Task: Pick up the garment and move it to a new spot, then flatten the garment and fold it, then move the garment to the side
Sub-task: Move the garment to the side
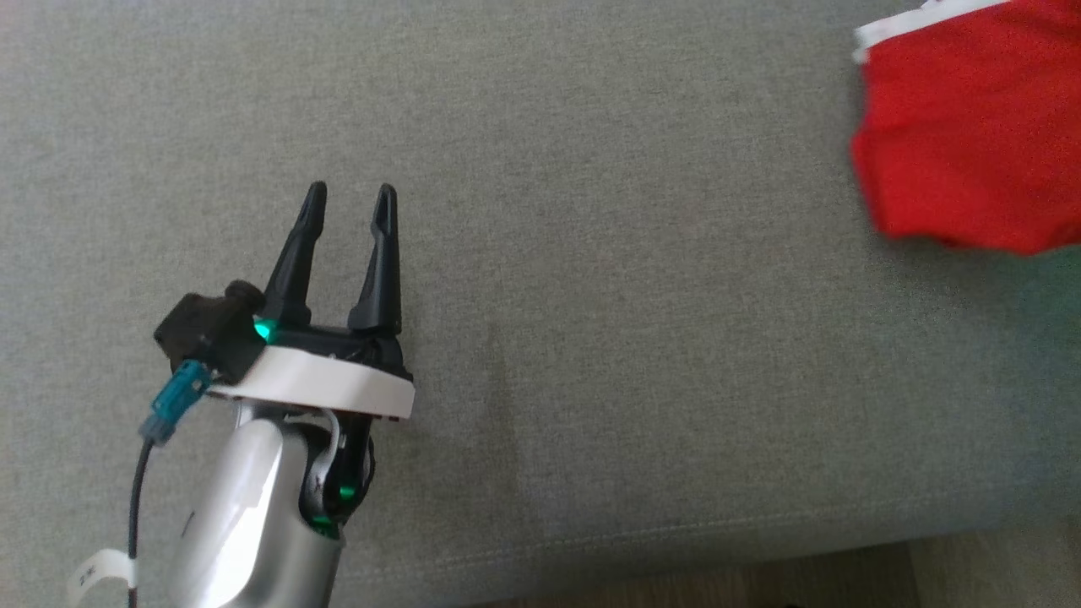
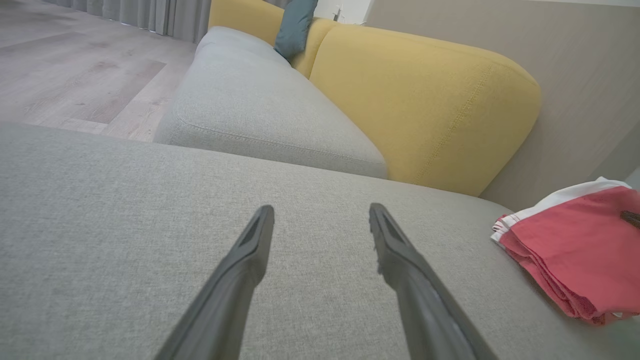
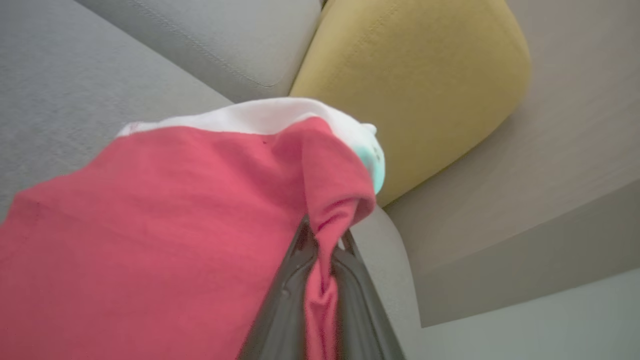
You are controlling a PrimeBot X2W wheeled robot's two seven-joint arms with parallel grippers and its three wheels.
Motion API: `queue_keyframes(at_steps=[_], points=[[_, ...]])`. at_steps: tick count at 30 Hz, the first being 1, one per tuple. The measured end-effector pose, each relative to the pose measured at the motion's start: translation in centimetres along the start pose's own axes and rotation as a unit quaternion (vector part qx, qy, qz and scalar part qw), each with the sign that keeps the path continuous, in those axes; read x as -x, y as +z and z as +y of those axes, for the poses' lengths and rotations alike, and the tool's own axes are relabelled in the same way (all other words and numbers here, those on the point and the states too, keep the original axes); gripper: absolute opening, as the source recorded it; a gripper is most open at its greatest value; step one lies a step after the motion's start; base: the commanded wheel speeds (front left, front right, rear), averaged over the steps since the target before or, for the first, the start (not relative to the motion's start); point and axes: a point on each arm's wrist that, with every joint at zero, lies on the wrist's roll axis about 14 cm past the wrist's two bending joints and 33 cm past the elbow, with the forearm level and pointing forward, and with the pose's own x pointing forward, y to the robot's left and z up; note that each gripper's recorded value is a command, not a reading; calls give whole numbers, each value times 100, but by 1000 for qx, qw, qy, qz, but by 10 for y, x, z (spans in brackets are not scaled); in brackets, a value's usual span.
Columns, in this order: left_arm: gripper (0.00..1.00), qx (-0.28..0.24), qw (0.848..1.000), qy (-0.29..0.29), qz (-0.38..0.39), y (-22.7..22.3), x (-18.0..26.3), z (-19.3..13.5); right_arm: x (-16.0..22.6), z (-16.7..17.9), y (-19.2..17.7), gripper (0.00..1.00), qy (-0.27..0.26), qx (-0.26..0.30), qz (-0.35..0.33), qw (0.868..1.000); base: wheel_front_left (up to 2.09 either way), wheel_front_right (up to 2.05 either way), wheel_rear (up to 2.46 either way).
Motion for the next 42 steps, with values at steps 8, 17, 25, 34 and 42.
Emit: queue_keyframes(at_steps=[8, 17, 25, 34, 42], points=[[100, 3, 1000, 4, 8, -8, -3, 6, -2, -29, -11, 0, -47, -20, 29, 998, 0, 0, 0], [100, 1, 1000, 2, 10, -11, -6, 9, 2, -27, -19, 0, -57, -28, 41, 997, 0, 0, 0], [100, -2, 1000, 3, 11, -13, -8, 10, 4, -30, -17, 0, -65, -36, 35, 997, 0, 0, 0], [100, -3, 1000, 1, 9, -10, -8, 8, 10, -36, -6, 100, -85, -60, 16, 994, 0, 0, 0], [100, -5, 1000, 0, 6, -7, -7, 7, 11, -38, 20, 100, -90, -53, -20, 994, 0, 0, 0]])
